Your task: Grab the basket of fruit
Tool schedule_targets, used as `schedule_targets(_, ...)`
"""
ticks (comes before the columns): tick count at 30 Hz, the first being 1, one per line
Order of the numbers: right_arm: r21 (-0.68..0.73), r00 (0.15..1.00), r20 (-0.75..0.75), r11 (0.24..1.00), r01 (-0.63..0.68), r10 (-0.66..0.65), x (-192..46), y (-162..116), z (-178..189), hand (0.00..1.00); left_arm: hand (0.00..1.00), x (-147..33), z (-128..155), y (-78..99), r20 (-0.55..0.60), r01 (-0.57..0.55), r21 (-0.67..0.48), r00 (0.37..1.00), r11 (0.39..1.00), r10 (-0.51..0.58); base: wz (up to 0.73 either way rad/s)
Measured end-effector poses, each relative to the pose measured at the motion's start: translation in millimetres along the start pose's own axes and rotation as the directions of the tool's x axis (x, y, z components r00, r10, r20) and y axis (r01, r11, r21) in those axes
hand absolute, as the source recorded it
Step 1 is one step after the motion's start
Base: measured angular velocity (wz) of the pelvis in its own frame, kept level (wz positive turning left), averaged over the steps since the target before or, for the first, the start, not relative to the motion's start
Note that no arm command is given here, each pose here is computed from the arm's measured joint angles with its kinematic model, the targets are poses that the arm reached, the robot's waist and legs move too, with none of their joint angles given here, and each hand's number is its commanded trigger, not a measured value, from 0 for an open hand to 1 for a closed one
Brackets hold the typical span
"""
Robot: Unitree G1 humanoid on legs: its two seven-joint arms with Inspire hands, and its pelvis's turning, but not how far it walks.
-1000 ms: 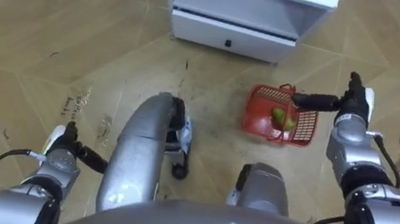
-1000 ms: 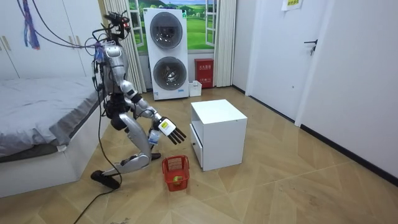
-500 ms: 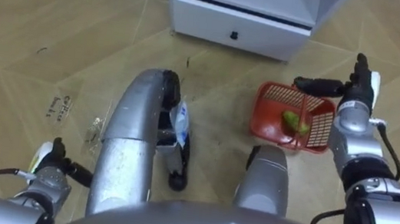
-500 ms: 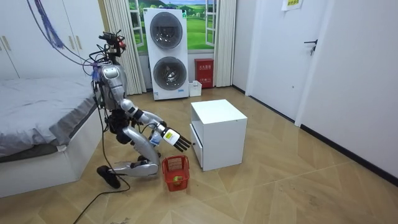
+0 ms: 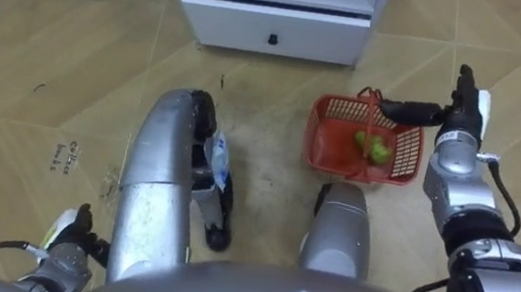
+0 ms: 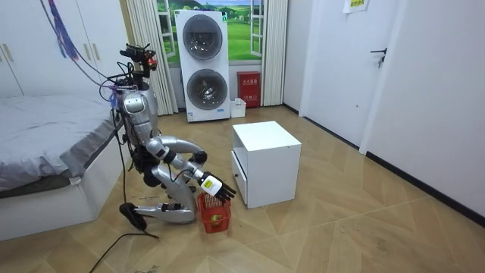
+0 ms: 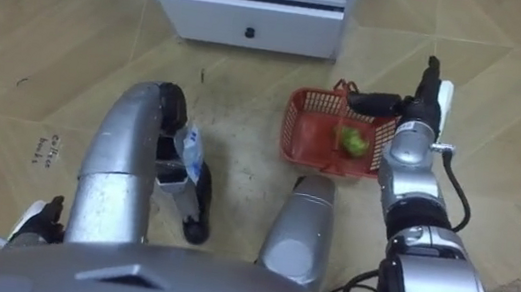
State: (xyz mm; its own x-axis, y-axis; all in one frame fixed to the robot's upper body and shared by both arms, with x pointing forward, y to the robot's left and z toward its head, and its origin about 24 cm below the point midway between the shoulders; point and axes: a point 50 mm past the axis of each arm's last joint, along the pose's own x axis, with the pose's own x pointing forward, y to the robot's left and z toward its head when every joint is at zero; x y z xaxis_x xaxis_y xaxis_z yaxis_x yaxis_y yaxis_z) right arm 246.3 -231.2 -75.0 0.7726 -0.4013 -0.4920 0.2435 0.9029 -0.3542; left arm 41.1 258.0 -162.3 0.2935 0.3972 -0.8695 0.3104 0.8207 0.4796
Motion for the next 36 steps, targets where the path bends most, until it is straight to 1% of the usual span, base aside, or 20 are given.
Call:
schedule_targets(1,0.007,1.000,-0.001,1.000,0.000,0.000,0,0,0,0.00,0.00,-0.5,-2,-0.7,-0.006,0.004,-0.002,1.000,1.000,-0.004,-0.11)
schedule_targets(2,0.004,1.000,0.008,1.000,0.007,-0.007,2,-5,3,0.00,0.00,-2.2,-2,-9.5,-0.009,0.035,-0.009,0.999,0.999,-0.035,-0.10)
schedule_targets(3,0.001,1.000,0.023,1.000,0.015,-0.015,3,-9,7,0.00,0.00,-3.2,5,-17.1,0.018,0.065,-0.018,0.998,0.998,-0.065,-0.07)
schedule_targets(5,-0.006,1.000,0.025,1.000,0.015,-0.015,3,-10,7,0.00,0.00,-2.2,10,-15.8,0.045,0.087,-0.022,0.995,0.996,-0.086,-0.08)
schedule_targets(7,-0.020,1.000,0.028,1.000,-0.012,0.012,2,-4,6,0.00,0.00,-0.9,11,-11.0,0.044,0.078,-0.018,0.996,0.997,-0.077,-0.09)
schedule_targets(8,-0.023,0.999,0.030,0.999,-0.026,0.027,2,-3,6,0.00,0.00,0.7,17,-7.0,0.059,0.068,-0.018,0.996,0.998,-0.067,0.06)
schedule_targets(11,-0.030,0.999,0.030,0.999,-0.040,0.041,2,-2,6,0.00,0.00,1.8,26,-5.2,0.087,0.063,-0.021,0.994,0.998,-0.061,-0.05)
schedule_targets(13,-0.045,0.999,0.023,0.998,-0.046,0.047,1,-1,4,0.00,0.00,1.6,28,-6.0,0.097,0.066,-0.013,0.993,0.998,-0.064,0.00)
schedule_targets(18,-0.103,0.996,-0.021,0.991,-0.083,0.081,-2,7,-8,0.00,0.00,1.0,23,-8.8,0.071,0.083,0.003,0.994,0.997,-0.083,0.00)
schedule_targets(23,-0.106,0.996,-0.035,0.991,-0.084,0.081,-2,7,-10,0.00,0.00,-0.2,20,-12.9,0.066,0.106,0.028,0.992,0.994,-0.108,-0.02)
schedule_targets(25,-0.101,0.996,-0.035,0.991,-0.085,0.082,-2,7,-10,0.00,0.00,-0.2,21,-13.1,0.070,0.108,0.014,0.992,0.994,-0.109,0.00)
schedule_targets(30,-0.082,0.994,0.035,0.991,-0.104,0.107,-3,14,7,0.00,0.00,-0.8,19,-14.6,0.066,0.113,0.007,0.991,0.994,-0.113,0.00)
schedule_targets(36,-0.086,0.988,0.058,0.986,-0.141,0.146,-7,27,11,0.00,0.00,-2.6,20,-19.3,0.083,0.125,0.032,0.988,0.992,-0.127,0.00)
